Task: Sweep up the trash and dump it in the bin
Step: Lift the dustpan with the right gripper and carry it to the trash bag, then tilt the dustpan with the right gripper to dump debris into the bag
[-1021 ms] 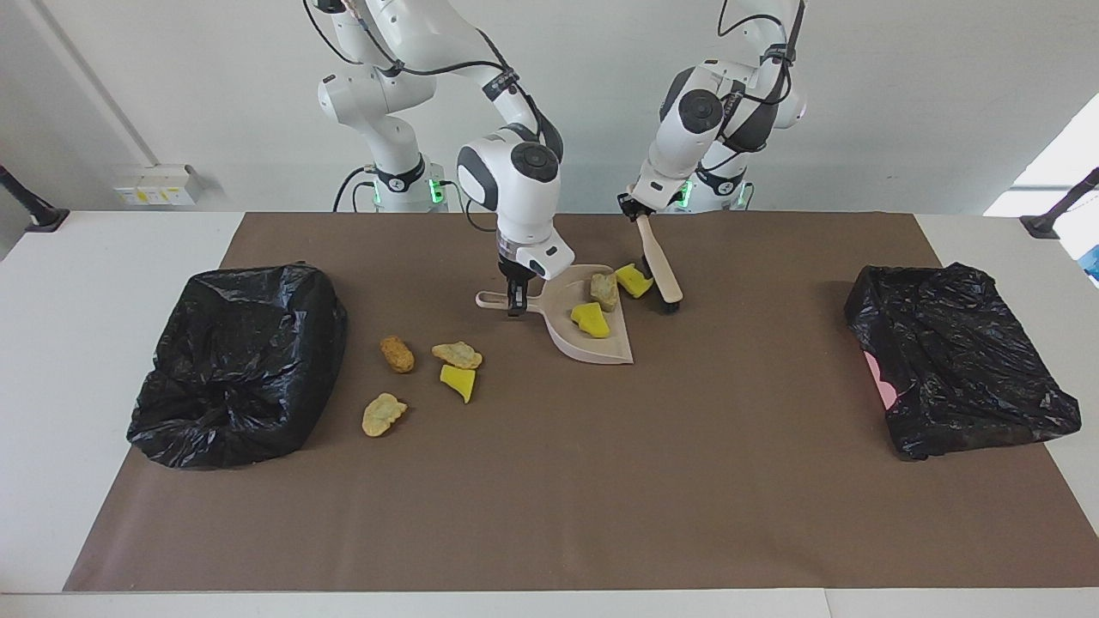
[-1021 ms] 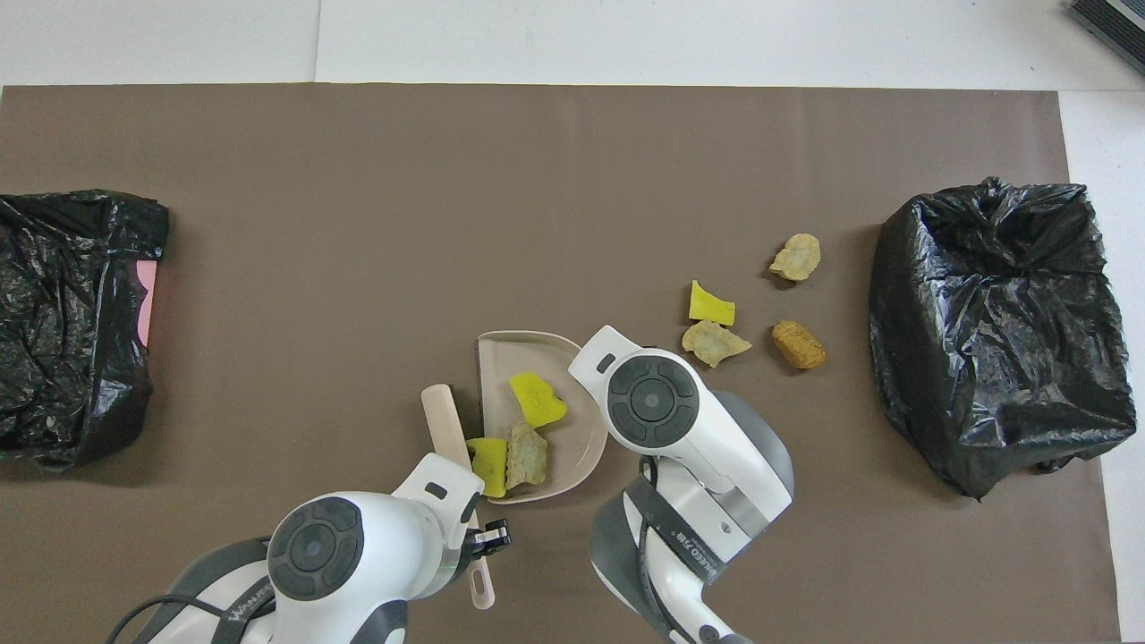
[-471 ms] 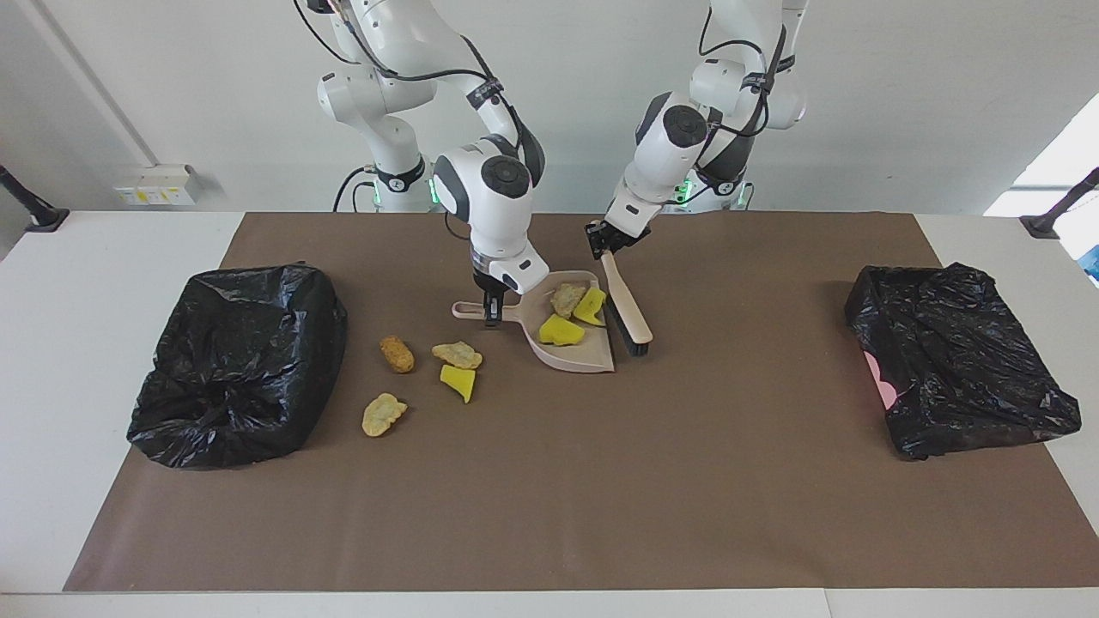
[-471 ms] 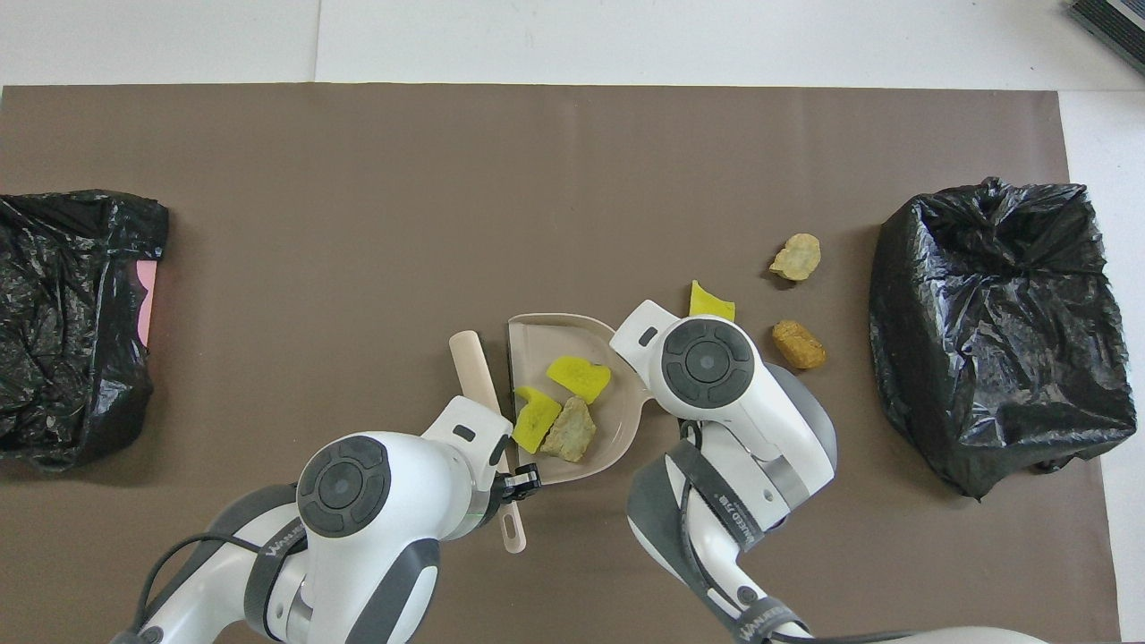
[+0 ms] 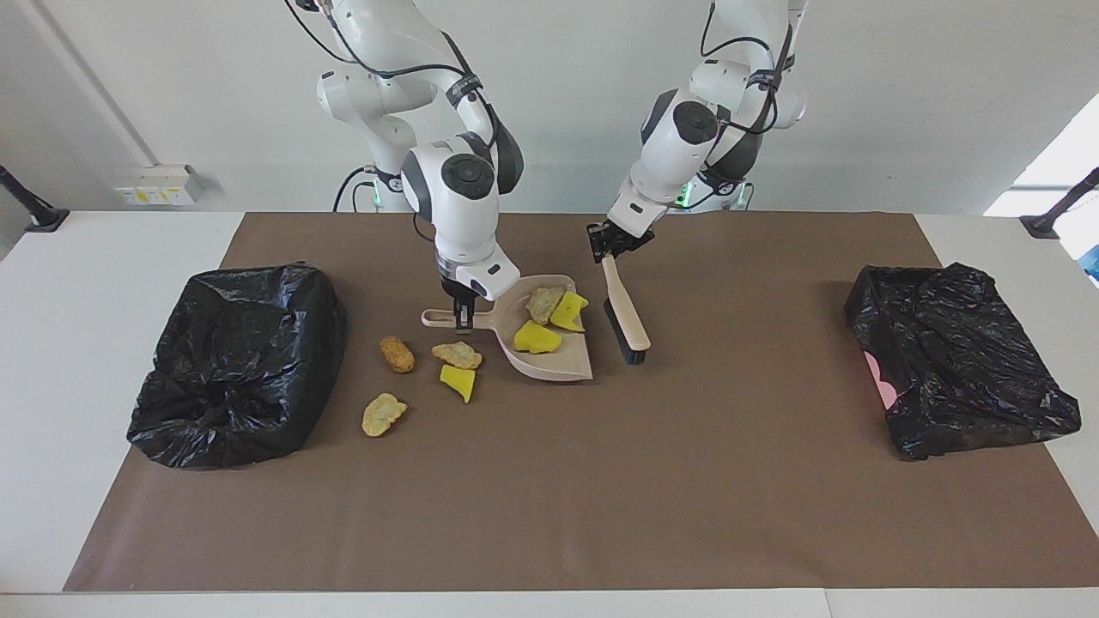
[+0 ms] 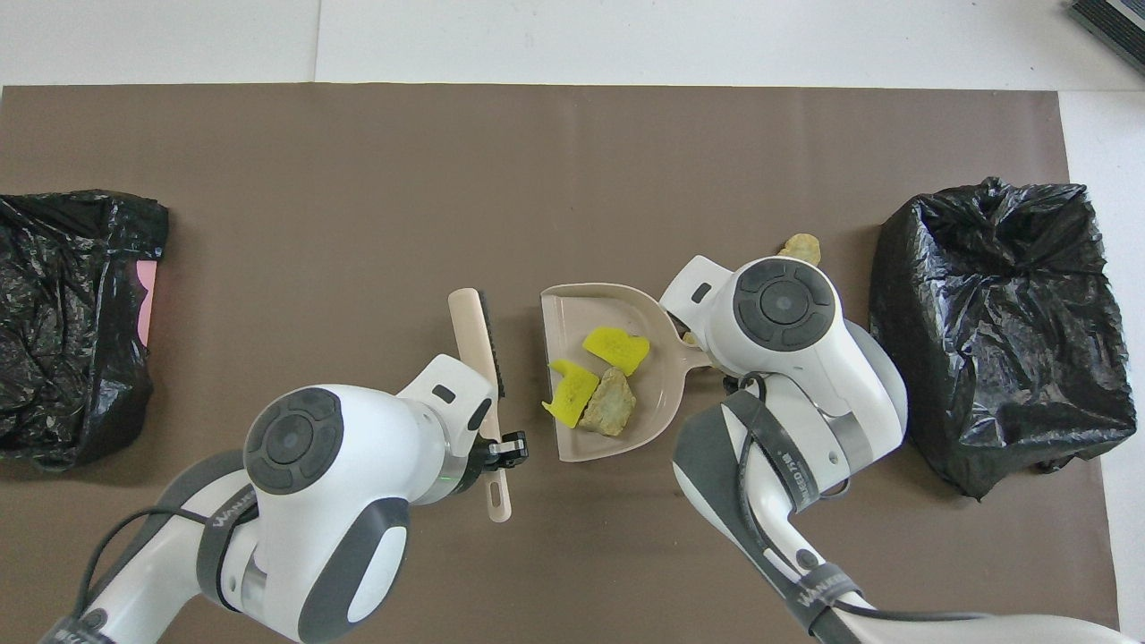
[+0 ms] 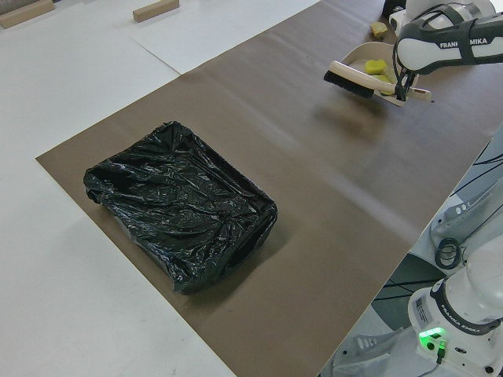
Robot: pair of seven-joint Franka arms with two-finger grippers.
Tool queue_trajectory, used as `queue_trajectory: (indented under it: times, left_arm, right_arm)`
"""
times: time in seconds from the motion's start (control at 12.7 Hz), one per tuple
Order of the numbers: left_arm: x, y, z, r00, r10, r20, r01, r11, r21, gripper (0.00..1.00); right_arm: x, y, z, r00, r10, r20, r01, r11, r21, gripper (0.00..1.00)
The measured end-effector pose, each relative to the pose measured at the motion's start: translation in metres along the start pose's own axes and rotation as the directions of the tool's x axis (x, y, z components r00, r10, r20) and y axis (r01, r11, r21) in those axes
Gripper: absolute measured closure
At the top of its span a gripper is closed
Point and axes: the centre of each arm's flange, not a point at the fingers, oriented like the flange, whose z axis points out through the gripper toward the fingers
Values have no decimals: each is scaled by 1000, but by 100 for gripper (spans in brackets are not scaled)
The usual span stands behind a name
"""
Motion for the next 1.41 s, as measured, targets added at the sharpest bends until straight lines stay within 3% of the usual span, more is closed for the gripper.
queue_trajectory:
  times: [0.24,0.55,0.79,0.94,1.18,1.41]
  left_arm:
    - [19,-15,-60,999,45,1,-45,995,93,74]
    - [-8,-13,-64,994,72,76,-84,982,168,74]
    - [-63,15,-27,993,68,100,-88,972,217,74]
    - [-98,40,23,998,22,59,-34,974,225,74]
    - [-124,42,80,999,5,39,-14,972,236,74]
    - [-135,42,96,999,36,11,-38,977,208,74]
  right_arm:
    - [-43,18,-25,1000,3,7,-3,1000,16,67]
    - [-128,40,-57,1000,30,10,-30,999,26,67]
    - [-224,50,-74,997,83,7,-83,997,2,67]
    - [-288,46,-75,996,83,9,-83,997,-4,67]
    - [-381,24,-64,996,59,63,-60,998,23,67]
    - [-455,-1,-57,996,12,93,-13,1000,19,67]
